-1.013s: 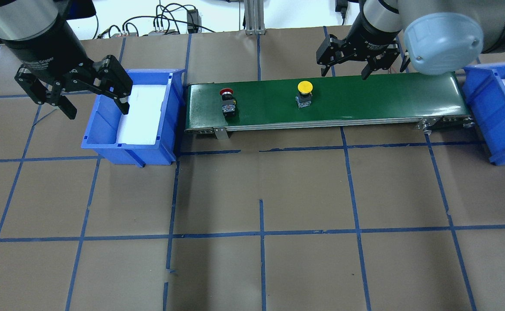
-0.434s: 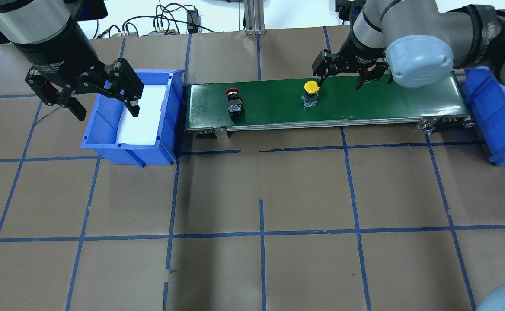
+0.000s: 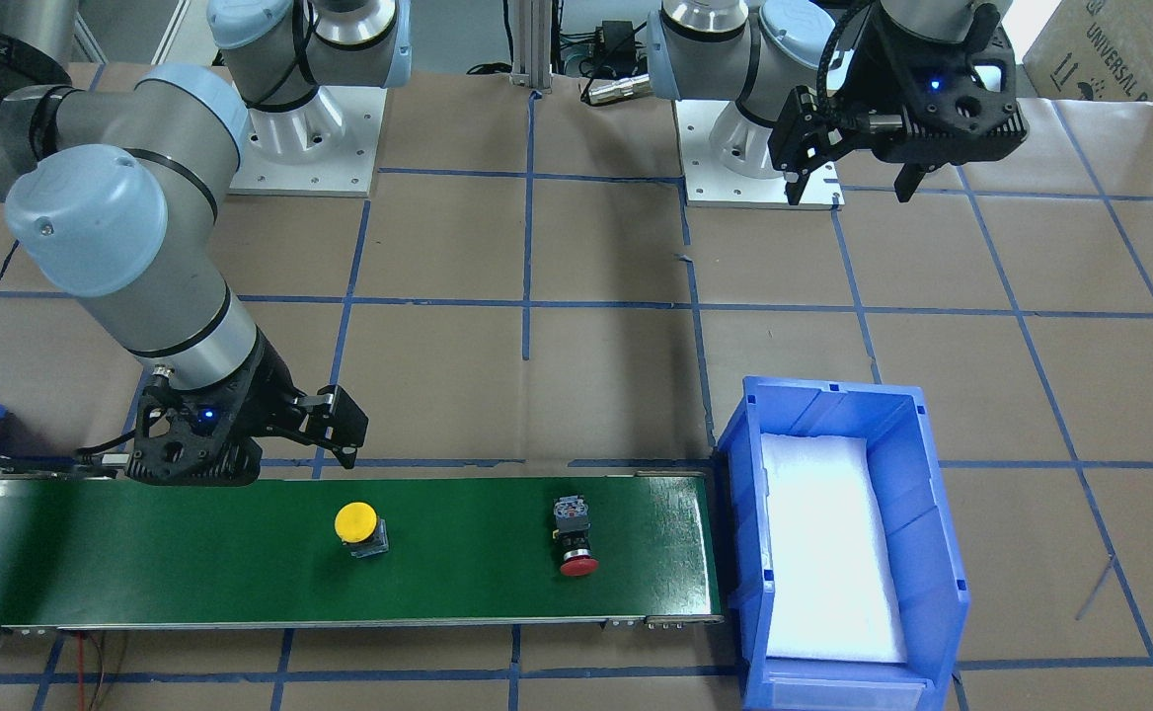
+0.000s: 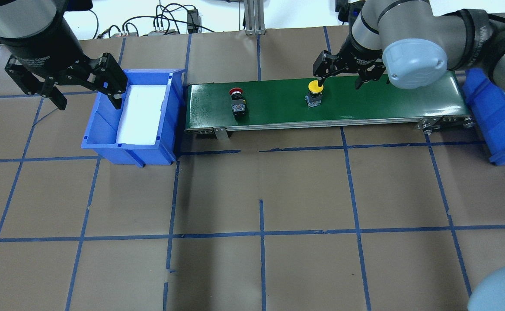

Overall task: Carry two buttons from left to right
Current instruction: 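Lower the right gripper and grasp the yellow button on the belt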

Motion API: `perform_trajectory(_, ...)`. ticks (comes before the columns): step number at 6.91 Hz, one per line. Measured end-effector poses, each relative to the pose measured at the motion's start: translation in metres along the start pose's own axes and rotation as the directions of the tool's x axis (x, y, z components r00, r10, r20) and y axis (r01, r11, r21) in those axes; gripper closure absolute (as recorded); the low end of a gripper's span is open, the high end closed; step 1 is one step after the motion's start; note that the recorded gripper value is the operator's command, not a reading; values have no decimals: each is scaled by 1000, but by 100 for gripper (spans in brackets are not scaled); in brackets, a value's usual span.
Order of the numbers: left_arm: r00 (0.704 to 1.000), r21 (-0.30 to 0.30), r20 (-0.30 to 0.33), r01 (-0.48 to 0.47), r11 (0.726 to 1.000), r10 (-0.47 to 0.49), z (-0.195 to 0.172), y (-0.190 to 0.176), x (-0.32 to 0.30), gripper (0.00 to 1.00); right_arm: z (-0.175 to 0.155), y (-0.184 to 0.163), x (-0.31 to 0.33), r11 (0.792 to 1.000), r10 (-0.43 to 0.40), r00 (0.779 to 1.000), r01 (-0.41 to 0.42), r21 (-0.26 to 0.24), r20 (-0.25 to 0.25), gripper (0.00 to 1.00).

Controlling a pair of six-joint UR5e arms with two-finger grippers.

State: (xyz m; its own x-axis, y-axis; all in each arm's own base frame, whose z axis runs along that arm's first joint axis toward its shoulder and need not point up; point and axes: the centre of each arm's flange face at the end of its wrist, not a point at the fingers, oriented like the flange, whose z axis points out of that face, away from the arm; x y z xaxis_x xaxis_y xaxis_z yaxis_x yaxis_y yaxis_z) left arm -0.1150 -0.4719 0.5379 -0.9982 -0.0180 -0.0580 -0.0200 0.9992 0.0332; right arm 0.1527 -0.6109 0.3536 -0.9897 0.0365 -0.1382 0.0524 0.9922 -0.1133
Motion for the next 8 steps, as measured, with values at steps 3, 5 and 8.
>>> perform_trajectory(3, 1000, -34, -21, 11, 999, -12, 27, -3, 2, 0, 10, -9, 0, 1000, -4, 1000, 4, 12, -3, 2)
perform_trajectory(5, 1000, -42, -23, 8, 999, -9, 33, -4, 3, 0, 15, -19, 1, 1000, -6, 1000, 6, 18, -3, 2)
perform_trajectory(8, 997, -30, -69, 16, 999, -18, 27, -5, 8, 0, 38, -26, 9, 1000, -1, 998, 1, -4, -62, 2)
